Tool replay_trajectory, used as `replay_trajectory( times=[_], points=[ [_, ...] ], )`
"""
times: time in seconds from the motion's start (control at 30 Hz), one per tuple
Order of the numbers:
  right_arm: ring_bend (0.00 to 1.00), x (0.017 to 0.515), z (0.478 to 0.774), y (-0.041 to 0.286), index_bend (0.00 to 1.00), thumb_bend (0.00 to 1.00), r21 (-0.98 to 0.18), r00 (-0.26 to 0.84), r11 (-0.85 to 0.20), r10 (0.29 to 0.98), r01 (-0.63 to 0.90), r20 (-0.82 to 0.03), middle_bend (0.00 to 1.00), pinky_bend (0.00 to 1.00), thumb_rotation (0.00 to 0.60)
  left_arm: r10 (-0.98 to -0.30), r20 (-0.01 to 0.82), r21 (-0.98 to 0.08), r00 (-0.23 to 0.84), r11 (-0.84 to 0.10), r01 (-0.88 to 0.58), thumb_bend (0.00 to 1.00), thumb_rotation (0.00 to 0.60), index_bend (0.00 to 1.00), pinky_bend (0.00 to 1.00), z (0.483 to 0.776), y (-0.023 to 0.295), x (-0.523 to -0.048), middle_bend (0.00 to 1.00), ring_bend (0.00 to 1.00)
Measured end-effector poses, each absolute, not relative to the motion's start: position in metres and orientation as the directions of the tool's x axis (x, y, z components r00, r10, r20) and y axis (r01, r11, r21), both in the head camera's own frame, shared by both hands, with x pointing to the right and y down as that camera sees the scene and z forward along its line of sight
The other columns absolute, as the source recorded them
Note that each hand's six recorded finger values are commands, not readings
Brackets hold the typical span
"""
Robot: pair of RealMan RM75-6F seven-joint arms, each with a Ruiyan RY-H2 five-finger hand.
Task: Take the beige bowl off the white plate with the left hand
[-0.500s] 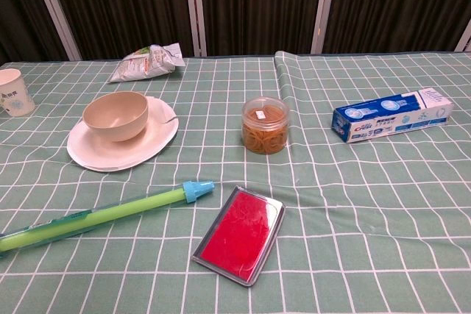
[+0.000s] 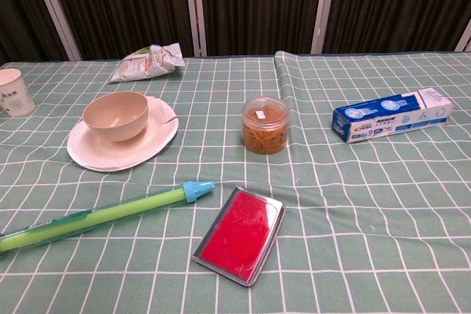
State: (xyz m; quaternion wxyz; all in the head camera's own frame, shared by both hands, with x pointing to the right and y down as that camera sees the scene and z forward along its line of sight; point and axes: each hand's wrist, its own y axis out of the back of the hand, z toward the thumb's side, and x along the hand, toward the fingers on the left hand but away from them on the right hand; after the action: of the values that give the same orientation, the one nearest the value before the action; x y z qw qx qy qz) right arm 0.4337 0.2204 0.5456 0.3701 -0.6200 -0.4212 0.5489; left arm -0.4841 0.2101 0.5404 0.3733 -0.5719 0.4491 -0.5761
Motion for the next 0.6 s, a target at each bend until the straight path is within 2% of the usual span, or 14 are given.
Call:
replay_trajectory(
  times=[0.43, 0.53, 0.6],
  points=[
    [0.00, 0.436, 0.542, 0.220, 0.07, 0.09, -0.922, 0.041, -0.364, 0.931, 0.132, -0.362, 0.00, 0.00, 0.600, -0.939, 0.343, -0.937, -0.011, -0.341, -0.083, 0.06, 0.600, 0.00, 0.00, 0.555, 0.195, -0.466, 0.00, 0.00],
    [0.00, 0.435, 0.542, 0.220, 0.07, 0.09, -0.921, 0.043, -0.365, 0.931, 0.134, -0.363, 0.00, 0.00, 0.600, -0.936, 0.350, -0.934, 0.014, -0.351, -0.072, 0.06, 0.600, 0.05, 0.00, 0.561, 0.186, -0.458, 0.00, 0.00],
    [0.00, 0.434, 0.543, 0.220, 0.07, 0.09, -0.921, 0.046, -0.367, 0.930, 0.134, -0.364, 0.00, 0.00, 0.600, -0.934, 0.356, -0.932, 0.034, -0.357, -0.064, 0.09, 0.600, 0.13, 0.00, 0.565, 0.179, -0.451, 0.00, 0.00]
  ],
)
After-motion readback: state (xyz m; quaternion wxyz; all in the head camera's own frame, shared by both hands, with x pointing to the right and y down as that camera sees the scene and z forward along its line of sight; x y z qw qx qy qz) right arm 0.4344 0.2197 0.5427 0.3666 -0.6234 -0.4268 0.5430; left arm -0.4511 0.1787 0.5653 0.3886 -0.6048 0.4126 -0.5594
